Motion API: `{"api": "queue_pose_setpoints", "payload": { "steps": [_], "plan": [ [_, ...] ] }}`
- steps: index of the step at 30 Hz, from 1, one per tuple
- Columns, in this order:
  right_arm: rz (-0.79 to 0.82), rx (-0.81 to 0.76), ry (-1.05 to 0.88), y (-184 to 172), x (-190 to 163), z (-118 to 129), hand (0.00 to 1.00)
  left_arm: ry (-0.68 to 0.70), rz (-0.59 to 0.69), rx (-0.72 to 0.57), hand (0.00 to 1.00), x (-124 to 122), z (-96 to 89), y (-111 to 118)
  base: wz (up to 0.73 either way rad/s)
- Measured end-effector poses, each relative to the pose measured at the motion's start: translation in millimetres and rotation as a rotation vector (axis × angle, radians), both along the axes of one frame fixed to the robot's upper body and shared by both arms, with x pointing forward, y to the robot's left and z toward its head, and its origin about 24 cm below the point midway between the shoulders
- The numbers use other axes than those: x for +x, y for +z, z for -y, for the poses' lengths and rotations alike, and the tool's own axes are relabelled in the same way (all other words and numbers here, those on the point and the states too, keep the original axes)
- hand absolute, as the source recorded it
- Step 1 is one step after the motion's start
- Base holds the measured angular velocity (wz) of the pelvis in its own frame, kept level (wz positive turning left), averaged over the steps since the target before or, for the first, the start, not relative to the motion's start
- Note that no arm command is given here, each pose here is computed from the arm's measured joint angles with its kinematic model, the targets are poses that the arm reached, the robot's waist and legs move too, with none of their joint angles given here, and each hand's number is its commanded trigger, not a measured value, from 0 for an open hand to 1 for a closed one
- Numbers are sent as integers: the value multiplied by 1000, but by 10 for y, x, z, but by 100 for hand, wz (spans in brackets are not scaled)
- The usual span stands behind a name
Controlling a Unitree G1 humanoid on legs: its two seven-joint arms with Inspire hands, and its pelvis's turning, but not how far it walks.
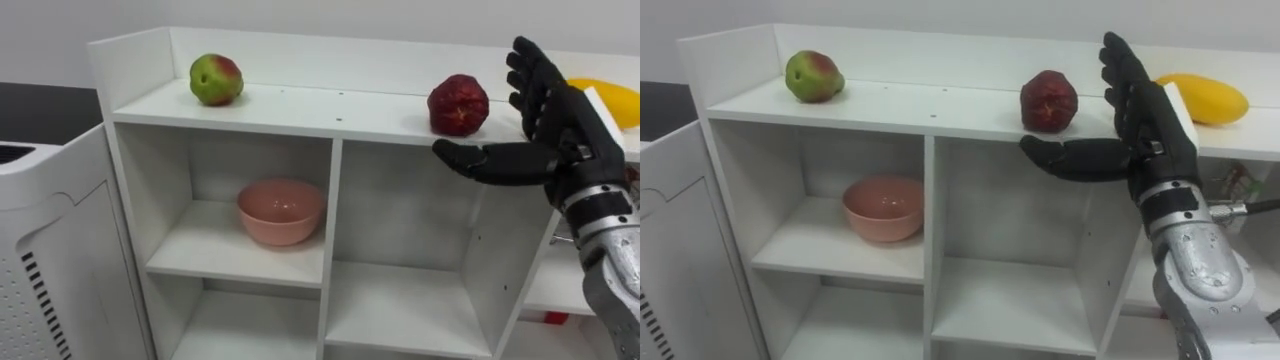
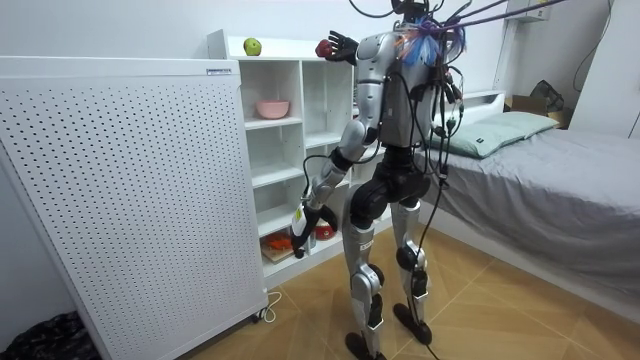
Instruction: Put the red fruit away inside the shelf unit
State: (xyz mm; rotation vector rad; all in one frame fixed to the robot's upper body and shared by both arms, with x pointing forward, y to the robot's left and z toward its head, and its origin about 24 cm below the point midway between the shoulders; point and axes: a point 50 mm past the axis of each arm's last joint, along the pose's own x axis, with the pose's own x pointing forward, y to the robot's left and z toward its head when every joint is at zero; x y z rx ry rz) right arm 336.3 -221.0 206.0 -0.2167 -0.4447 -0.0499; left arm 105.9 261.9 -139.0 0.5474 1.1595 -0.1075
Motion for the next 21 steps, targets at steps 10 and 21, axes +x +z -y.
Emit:
{"api": "queue_pose_setpoints", "payload": {
  "steps": [10,21],
  "plan": [
    [-16,-79,23,24,27,-57,0,-7,21,0,0,96,8,24,0],
    [-18,-92,29,24,27,-60,21,-11,36,0,0,159,13,41,1]
  ]
}}
